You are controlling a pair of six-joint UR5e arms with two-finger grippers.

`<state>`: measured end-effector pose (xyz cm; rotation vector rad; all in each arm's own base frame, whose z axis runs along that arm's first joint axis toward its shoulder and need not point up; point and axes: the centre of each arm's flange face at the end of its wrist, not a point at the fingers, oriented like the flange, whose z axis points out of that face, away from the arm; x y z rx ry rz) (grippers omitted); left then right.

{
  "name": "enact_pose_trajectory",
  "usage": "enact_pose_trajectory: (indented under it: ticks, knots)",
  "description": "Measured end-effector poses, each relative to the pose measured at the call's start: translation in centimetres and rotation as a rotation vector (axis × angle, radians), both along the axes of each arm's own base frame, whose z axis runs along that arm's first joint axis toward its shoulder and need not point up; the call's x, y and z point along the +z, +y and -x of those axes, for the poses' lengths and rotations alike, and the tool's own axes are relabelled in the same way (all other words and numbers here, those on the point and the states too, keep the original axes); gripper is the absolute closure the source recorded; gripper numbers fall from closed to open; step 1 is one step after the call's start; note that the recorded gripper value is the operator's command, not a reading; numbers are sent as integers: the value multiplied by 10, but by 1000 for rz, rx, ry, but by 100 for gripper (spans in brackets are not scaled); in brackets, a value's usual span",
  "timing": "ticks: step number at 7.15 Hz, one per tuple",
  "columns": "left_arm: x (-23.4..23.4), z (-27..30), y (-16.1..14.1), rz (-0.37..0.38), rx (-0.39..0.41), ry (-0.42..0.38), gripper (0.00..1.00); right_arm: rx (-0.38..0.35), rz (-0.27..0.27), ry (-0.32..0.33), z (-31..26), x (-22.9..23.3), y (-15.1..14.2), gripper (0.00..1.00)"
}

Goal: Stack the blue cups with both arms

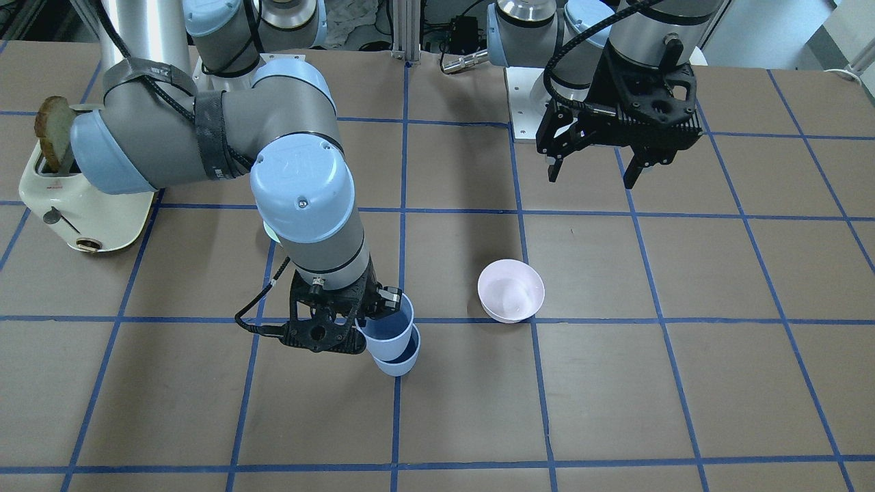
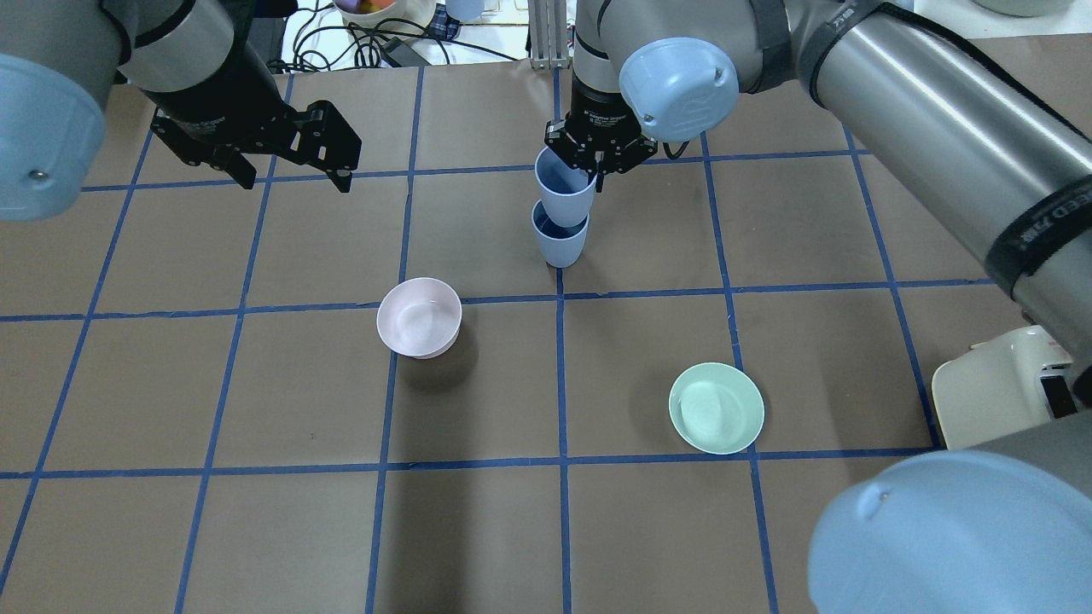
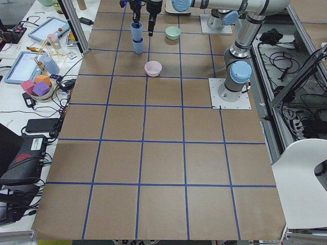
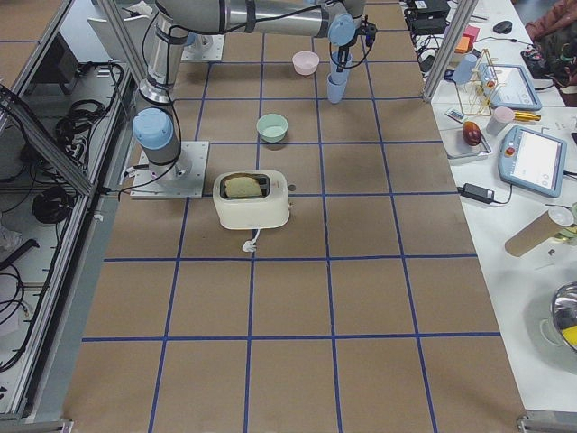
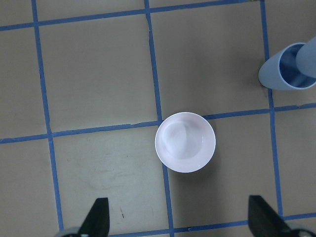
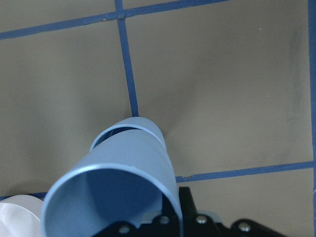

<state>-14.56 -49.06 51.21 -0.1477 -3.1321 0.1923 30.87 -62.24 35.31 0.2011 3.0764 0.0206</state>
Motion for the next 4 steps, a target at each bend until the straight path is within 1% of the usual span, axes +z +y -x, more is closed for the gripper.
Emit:
enact_pose_trajectory:
  ticks: [1, 3, 4]
  knots:
    - [0, 0, 0, 1, 0, 0, 0, 0, -3, 1, 0, -2, -1, 84]
    - [0, 0, 0, 1, 0, 0, 0, 1, -9, 3, 0, -7, -2, 2]
    - [1, 0, 1, 1, 0, 0, 0, 1, -10, 4, 0, -8, -2, 0]
